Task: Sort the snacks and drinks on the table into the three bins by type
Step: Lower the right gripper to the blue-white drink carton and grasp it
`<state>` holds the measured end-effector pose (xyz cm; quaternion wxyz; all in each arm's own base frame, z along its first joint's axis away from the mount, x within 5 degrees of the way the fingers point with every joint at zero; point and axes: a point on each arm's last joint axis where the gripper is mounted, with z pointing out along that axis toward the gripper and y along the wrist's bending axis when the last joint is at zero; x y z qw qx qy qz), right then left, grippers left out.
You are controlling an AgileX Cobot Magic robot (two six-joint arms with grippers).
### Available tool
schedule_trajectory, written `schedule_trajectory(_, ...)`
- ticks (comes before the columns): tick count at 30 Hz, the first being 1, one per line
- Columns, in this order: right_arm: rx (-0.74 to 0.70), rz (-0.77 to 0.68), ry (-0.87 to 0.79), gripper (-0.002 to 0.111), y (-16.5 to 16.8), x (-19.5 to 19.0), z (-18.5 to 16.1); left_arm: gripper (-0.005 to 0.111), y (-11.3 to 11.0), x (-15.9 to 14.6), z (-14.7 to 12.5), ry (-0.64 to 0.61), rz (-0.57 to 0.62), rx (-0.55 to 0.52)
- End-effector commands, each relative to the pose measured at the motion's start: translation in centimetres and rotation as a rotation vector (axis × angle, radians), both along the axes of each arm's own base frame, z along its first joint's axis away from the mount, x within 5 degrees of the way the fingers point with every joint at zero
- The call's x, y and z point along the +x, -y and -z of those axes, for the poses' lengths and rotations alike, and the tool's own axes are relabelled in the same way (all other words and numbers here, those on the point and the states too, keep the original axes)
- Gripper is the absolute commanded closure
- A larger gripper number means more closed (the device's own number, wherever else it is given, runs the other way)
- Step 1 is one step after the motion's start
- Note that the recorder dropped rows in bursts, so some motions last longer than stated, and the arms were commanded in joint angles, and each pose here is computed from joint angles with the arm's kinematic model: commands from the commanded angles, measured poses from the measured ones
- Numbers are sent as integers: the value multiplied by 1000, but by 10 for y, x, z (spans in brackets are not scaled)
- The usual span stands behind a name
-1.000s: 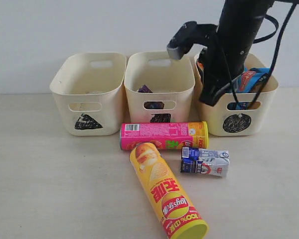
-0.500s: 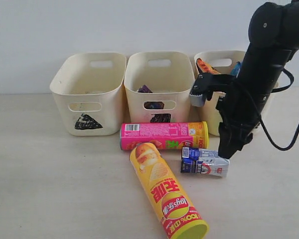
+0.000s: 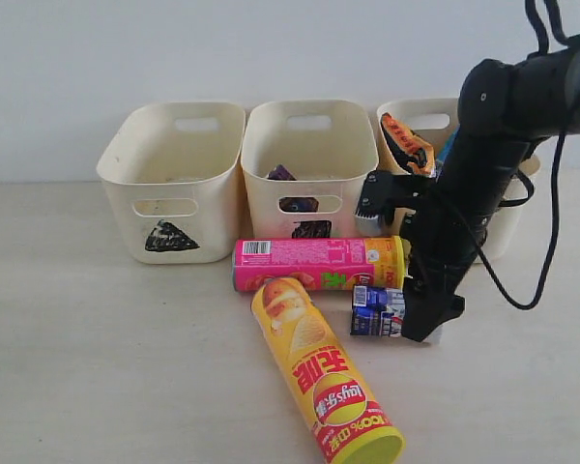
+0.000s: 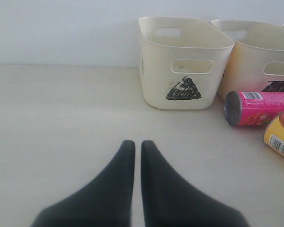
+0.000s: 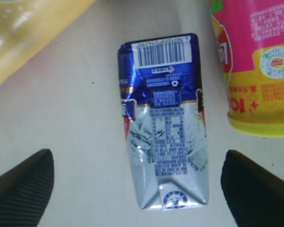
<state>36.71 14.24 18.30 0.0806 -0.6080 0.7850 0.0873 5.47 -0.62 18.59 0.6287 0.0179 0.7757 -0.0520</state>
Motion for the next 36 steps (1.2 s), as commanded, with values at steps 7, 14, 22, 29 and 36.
schedule_trajectory(7,-28,-20,42,23,3,12,27,103,0,0,-2,14,-4,-6)
schedule_trajectory(14,-38,-15,46,24,2,18,45,103,0,0,-2,14,-4,-6)
schedule_trajectory(22,-124,-67,27,77,9,17,53,103,0,0,-2,14,-4,-6)
schedule_trajectory(29,-184,-90,-46,108,15,10,52,103,0,0,-2,14,-4,-6)
schedule_trajectory(36,-184,-74,-60,108,18,-1,16,103,0,0,-2,14,-4,-6)
